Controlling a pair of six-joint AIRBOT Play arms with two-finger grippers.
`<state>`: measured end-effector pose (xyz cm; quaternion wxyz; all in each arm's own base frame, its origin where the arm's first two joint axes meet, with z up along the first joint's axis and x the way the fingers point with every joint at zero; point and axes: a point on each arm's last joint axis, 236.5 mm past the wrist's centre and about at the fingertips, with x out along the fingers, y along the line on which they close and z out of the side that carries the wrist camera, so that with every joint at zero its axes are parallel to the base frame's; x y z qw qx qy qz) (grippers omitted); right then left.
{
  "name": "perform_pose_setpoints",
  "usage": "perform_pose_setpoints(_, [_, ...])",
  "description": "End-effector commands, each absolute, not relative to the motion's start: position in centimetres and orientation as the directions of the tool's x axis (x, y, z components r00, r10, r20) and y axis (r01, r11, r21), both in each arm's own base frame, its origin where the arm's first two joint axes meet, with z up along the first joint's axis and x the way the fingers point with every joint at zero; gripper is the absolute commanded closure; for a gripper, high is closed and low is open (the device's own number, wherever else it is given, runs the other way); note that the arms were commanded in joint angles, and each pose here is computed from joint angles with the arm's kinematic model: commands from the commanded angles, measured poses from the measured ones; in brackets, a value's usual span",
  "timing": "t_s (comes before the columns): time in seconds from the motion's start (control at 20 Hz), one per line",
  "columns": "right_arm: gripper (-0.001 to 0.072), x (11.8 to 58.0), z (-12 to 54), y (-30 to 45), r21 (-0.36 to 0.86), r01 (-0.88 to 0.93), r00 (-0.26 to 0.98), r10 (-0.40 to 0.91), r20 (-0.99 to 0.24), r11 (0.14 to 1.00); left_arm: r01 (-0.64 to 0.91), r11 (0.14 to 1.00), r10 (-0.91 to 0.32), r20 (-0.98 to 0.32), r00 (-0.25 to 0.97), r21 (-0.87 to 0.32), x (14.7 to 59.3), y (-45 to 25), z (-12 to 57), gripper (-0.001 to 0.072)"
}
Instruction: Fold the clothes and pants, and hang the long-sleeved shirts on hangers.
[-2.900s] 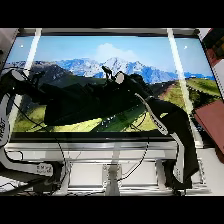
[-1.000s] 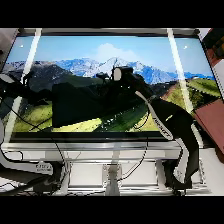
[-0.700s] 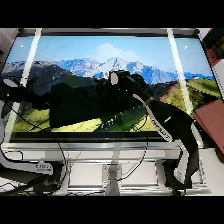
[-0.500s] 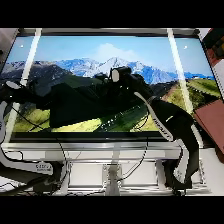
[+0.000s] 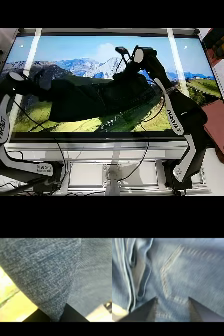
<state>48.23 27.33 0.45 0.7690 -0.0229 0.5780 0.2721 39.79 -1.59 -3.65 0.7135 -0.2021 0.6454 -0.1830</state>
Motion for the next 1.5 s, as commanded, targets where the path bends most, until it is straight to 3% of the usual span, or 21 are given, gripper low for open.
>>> perform_pose_setpoints(0.0, [0.0518,52.4,2.5,28.3,0.313,-0.376,0.358,0.448,-0.82,0.872,0.077,0.867,-0.499,-0.857,0.133,-0.493,40.1,-1.5,2.9,0.0679])
perform_pose_setpoints(0.05, [0.061,53.2,3.0,29.6,0.324,-0.376,0.403,0.468,-0.786,0.868,0.101,0.87,-0.492,-0.851,0.182,-0.482,40.5,-1.8,5.0,0.0679])
perform_pose_setpoints(0.15, [0.0674,53.9,3.6,32.7,0.347,-0.401,0.467,0.516,-0.718,0.848,0.155,0.876,-0.482,-0.843,0.238,-0.458,40.6,-2.7,7.9,0.0678])
perform_pose_setpoints(0.3, [0.0674,52.0,2.5,37.0,0.406,-0.377,0.459,0.548,-0.699,0.833,0.213,0.854,-0.518,-0.807,0.282,-0.474,40.2,-4.8,10.9,0.0678])
perform_pose_setpoints(0.5, [0.0675,47.6,-3.4,41.7,0.453,-0.353,0.32,0.56,-0.764,0.819,0.276,0.721,-0.693,-0.648,0.316,-0.636,40.2,-9.3,15.6,0.0678])
perform_pose_setpoints(0.7, [0.0675,43.0,-5.8,48.0,0.614,-0.27,0.201,0.667,-0.717,0.742,0.305,0.719,-0.695,-0.632,0.343,-0.625,41.5,-11.3,15.7,0.0678])
perform_pose_setpoints(0.85, [0.0675,42.4,-5.3,49.7,0.616,-0.304,0.222,0.683,-0.696,0.726,0.287,0.711,-0.702,-0.616,0.359,-0.642,43.0,-14.1,15.2,0.0678])
perform_pose_setpoints(1.0, [0.0675,42.3,-7.0,45.8,0.543,-0.298,0.151,0.601,-0.785,0.785,0.325,0.689,-0.725,-0.616,0.309,-0.648,43.1,-18.2,13.6,0.0678])
perform_pose_setpoints(1.15, [0.0674,43.1,-7.4,37.0,0.355,-0.333,0.092,0.405,-0.91,0.874,0.364,0.676,-0.737,-0.599,0.314,-0.641,44.0,-22.5,12.6,0.0678])
perform_pose_setpoints(1.3, [0.0674,45.1,-3.3,27.6,0.197,-0.356,0.119,0.253,-0.96,0.914,0.41,0.66,-0.751,-0.576,0.323,-0.63,44.4,-27.9,11.3,0.0678])
perform_pose_setpoints(1.45, [0.0674,46.7,3.2,19.4,0.152,-0.262,0.206,0.21,-0.956,0.953,0.425,0.63,-0.775,-0.488,0.402,-0.65,45.8,-34.2,11.0,0.0678])
